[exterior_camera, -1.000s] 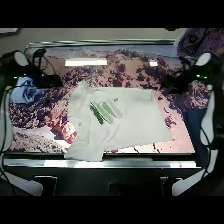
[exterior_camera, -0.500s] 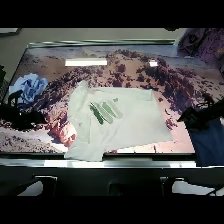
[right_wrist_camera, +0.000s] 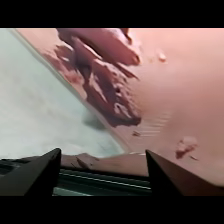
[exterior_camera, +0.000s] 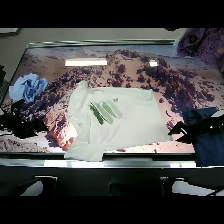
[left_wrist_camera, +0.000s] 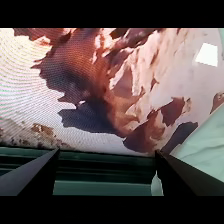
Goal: Fold the clothes and pants, and hang the long-sleeved shirts on hangers.
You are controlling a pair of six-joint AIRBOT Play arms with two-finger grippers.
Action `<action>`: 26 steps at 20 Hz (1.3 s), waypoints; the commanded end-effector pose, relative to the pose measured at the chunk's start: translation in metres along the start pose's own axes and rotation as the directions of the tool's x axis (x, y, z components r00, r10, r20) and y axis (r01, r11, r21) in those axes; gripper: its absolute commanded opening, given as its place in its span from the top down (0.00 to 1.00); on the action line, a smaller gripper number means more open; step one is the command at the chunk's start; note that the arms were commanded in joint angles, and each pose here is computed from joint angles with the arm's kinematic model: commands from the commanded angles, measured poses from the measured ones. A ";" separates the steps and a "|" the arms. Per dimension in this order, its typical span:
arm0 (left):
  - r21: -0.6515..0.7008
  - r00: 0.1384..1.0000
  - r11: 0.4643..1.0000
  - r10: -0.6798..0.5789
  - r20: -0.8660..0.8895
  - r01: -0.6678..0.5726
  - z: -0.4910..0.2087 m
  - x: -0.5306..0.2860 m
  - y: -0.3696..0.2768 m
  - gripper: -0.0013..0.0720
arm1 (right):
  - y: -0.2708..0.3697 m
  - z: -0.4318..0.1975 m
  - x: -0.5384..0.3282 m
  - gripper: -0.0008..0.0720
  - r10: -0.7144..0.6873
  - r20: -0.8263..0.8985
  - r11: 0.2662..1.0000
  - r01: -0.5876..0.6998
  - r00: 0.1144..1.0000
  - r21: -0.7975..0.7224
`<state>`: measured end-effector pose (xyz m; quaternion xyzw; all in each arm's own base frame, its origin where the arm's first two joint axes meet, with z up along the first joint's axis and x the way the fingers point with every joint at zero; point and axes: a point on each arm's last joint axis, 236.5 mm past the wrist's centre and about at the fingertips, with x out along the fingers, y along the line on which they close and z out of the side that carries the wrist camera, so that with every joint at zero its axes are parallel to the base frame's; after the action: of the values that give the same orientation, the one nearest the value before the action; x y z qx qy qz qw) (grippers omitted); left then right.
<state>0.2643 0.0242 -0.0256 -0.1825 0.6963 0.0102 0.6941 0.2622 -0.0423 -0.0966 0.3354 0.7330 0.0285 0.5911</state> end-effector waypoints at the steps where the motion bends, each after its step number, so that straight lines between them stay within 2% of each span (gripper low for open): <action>1: -0.002 1.000 1.000 0.000 0.000 0.000 -0.001 0.001 0.001 0.04 | 0.004 0.004 0.017 0.14 0.046 0.036 0.999 -0.046 0.998 -0.023; 5: -0.002 1.000 1.000 0.000 0.000 0.000 -0.001 0.001 0.000 0.04 | 0.017 0.007 0.027 0.14 0.121 0.067 0.992 -0.120 0.990 -0.030; 6: -0.002 1.000 1.000 -0.001 -0.001 0.001 -0.001 0.001 0.000 0.04 | 0.018 0.001 0.030 0.18 0.132 0.049 0.991 -0.130 0.990 -0.027; 7: -0.012 1.000 1.000 -0.014 -0.023 0.014 -0.006 0.000 -0.003 0.04 | 0.019 -0.003 0.031 0.35 0.137 0.032 0.990 -0.136 0.990 -0.039; 10: -0.039 0.996 0.996 -0.083 -0.017 0.082 -0.007 0.001 -0.017 0.02 | 0.024 -0.005 0.029 0.95 0.157 0.024 0.986 -0.155 0.987 -0.064; 14: -0.077 0.947 0.947 -0.304 0.101 0.312 -0.016 0.021 -0.039 0.02 | 0.034 -0.001 0.026 0.94 0.198 0.047 0.979 -0.195 0.979 -0.061; 17: -0.095 0.940 0.936 -0.337 0.046 0.340 -0.060 0.054 -0.040 0.02 | 0.036 -0.001 0.024 0.94 0.197 0.054 0.979 -0.193 0.979 -0.066; 20: -0.067 0.898 0.896 -0.437 0.047 0.439 -0.073 0.066 -0.062 0.02 | 0.039 -0.004 0.023 0.94 0.212 0.041 0.976 -0.209 0.976 -0.065; 26: 0.006 0.888 0.889 -0.458 -0.054 0.459 -0.103 0.082 -0.085 0.02 | 0.043 -0.008 0.022 0.94 0.226 0.024 0.973 -0.225 0.974 -0.051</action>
<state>0.2000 -0.0850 -0.0786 -0.3441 0.6451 -0.1378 0.6682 0.2737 0.0028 -0.0965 0.3966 0.6794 0.1063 0.6082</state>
